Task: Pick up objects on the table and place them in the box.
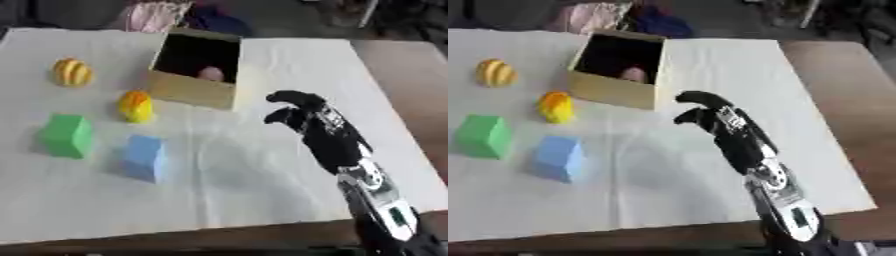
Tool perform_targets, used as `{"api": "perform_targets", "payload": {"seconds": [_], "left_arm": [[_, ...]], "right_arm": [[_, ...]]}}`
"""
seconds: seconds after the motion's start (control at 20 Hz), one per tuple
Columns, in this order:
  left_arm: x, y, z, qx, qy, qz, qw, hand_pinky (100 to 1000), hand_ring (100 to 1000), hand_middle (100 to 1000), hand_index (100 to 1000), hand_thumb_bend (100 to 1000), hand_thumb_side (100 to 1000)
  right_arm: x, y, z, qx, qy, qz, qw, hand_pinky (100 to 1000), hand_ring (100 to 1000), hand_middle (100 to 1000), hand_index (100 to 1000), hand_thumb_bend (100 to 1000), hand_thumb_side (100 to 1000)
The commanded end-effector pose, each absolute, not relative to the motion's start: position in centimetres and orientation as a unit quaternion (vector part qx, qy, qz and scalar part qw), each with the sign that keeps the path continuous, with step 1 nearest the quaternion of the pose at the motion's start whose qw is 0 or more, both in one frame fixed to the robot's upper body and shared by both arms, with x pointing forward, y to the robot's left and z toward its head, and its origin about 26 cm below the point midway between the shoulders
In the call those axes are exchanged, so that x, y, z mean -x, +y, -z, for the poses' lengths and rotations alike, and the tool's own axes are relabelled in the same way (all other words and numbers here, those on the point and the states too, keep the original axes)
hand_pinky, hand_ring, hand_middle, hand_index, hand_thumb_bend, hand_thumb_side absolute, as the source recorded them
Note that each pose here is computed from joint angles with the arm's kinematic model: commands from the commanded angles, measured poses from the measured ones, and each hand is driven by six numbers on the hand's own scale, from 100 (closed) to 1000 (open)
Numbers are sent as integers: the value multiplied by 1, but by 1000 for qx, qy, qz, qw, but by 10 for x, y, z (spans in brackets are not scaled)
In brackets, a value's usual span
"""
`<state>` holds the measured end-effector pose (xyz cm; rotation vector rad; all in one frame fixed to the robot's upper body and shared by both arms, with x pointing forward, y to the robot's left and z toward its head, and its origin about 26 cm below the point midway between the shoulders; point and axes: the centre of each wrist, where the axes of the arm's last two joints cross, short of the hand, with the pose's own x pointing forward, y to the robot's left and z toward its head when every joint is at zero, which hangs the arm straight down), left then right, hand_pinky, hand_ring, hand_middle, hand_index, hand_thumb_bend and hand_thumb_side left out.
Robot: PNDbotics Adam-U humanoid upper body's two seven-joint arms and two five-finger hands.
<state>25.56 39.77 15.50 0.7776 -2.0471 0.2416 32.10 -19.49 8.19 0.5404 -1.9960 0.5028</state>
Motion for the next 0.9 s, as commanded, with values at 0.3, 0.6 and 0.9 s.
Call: {"api": "perform_targets", "payload": {"seconds": [0.3, 0.6, 0.9], "left_arm": [[-252, 405, -186, -315, -840, 138, 421, 673, 651, 688, 811, 100, 553], [-256, 418, -202, -315, -783, 358, 399, 729, 697, 743, 847, 100, 429], [-274, 426, -224, -304, -648, 594, 368, 781, 740, 789, 890, 100, 385]], "right_arm": [[-323, -199, -89, -214, -823, -220, 478, 822, 676, 800, 825, 100, 909], [-324, -198, -90, -216, -821, -227, 477, 822, 676, 800, 825, 100, 909], [-324, -195, -89, -222, -818, -233, 477, 821, 675, 800, 825, 100, 911]]}}
